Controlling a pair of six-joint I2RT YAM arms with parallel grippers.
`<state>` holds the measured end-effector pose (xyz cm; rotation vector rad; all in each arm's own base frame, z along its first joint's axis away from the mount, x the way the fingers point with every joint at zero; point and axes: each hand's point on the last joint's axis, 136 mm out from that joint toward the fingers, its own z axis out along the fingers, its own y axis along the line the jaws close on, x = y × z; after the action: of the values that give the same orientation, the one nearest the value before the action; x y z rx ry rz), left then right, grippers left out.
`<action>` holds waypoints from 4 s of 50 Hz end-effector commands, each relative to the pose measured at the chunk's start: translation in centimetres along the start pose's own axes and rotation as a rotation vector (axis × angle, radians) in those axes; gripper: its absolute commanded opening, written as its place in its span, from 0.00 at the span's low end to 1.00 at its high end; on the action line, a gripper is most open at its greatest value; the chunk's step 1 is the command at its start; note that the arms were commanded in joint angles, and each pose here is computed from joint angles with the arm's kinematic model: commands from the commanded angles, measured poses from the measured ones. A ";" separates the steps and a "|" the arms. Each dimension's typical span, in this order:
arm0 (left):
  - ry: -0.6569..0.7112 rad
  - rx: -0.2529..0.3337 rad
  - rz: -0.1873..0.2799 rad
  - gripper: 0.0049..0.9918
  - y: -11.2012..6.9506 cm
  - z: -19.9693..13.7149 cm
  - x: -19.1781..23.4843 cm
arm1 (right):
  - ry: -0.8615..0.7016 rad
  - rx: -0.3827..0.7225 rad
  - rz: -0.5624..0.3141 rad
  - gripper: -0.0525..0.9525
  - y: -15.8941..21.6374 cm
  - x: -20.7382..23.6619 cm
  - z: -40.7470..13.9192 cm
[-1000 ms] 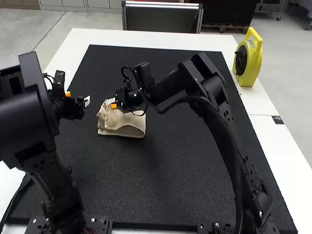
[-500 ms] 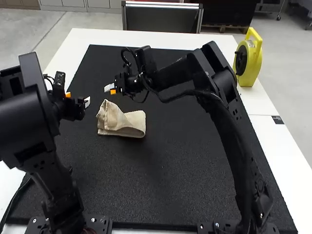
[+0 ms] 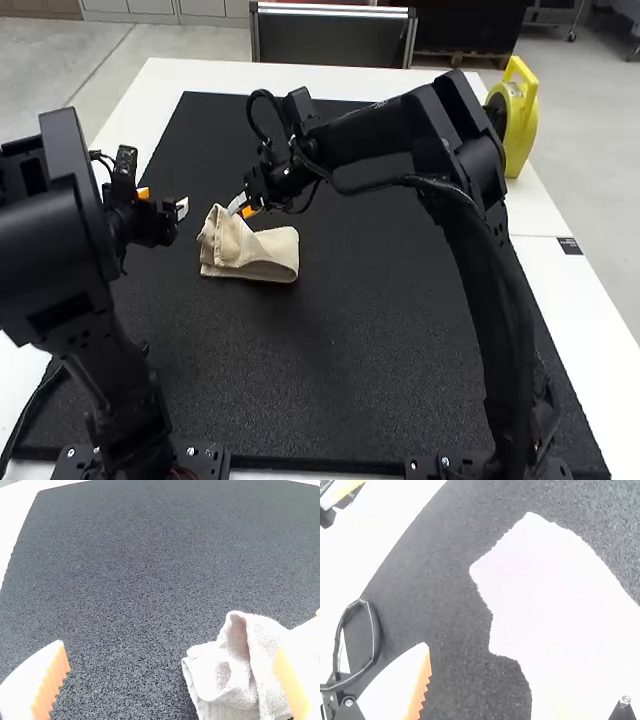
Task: Fold the towel.
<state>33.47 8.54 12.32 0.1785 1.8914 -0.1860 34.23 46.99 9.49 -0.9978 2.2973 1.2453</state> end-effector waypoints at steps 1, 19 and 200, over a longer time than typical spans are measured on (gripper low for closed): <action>-0.034 0.014 0.018 0.97 -0.5 0.0 -1.6 | -0.022 -0.004 -0.085 0.59 1.5 -1.2 -1.9; -0.045 0.000 0.023 0.97 -0.5 -0.1 -2.1 | 0.050 -0.029 -0.097 0.56 2.9 0.8 -1.3; -0.070 -0.012 0.003 0.97 -1.0 -1.1 -3.2 | 0.030 0.022 -0.155 0.04 2.9 -3.8 3.1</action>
<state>33.27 7.90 14.94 0.1550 1.8438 -0.1877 33.46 52.58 7.75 -1.2028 2.2677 1.1159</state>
